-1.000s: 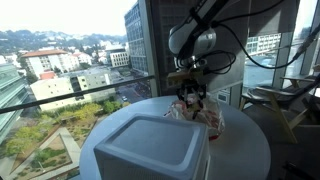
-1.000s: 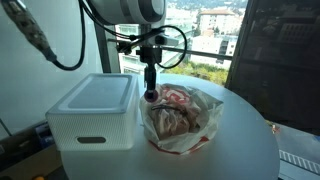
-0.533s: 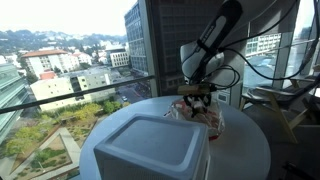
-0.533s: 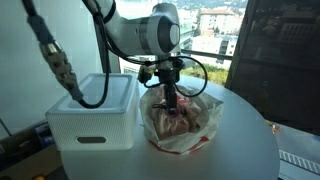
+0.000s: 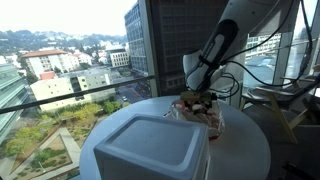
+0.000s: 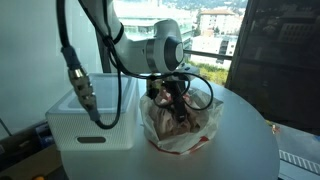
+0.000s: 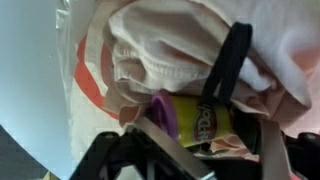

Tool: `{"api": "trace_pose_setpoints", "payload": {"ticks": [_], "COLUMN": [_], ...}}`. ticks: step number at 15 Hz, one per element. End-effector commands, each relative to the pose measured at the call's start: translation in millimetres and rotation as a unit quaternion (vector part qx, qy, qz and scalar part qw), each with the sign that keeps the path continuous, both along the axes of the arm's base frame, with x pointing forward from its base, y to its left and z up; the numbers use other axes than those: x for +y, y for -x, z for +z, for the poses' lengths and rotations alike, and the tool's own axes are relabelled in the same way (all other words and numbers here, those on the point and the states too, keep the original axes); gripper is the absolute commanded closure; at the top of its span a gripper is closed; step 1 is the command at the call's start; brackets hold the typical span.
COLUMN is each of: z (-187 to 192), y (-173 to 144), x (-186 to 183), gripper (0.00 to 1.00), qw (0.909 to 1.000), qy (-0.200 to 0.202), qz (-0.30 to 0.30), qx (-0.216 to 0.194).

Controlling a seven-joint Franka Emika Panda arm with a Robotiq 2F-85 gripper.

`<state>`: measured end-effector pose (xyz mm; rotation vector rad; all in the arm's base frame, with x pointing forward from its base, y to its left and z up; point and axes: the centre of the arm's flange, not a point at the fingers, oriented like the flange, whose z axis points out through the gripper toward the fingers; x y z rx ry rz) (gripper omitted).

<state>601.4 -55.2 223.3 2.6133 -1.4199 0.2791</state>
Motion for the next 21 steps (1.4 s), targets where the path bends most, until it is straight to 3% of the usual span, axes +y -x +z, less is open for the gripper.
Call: {"api": "trace_pose_setpoints", "payload": {"ticks": [1,5,9,11,16,18,21], "z": [30.8,59.8,86.4,88.7,76.4,68.6,55.1], "y": [8.3,9.2,16.2,16.6,19.7,21.1,19.2], "x": [22.7,61.7,94.9,103.6,127.3,129.6,120.4], "gripper": [0.0,0.0,0.0,0.0,0.0,0.0,0.0], "qw": [0.9989,0.9961,0.9902,0.9881,0.9691,0.9621,0.9596], "qy": [0.027,-0.033,-0.023,-0.032,-0.081,-0.067,-0.044], "qz": [0.026,0.064,0.111,0.135,0.231,0.264,0.278], "qx": [-0.029,-0.051,-0.082,-0.067,-0.031,-0.018,0.008]}}
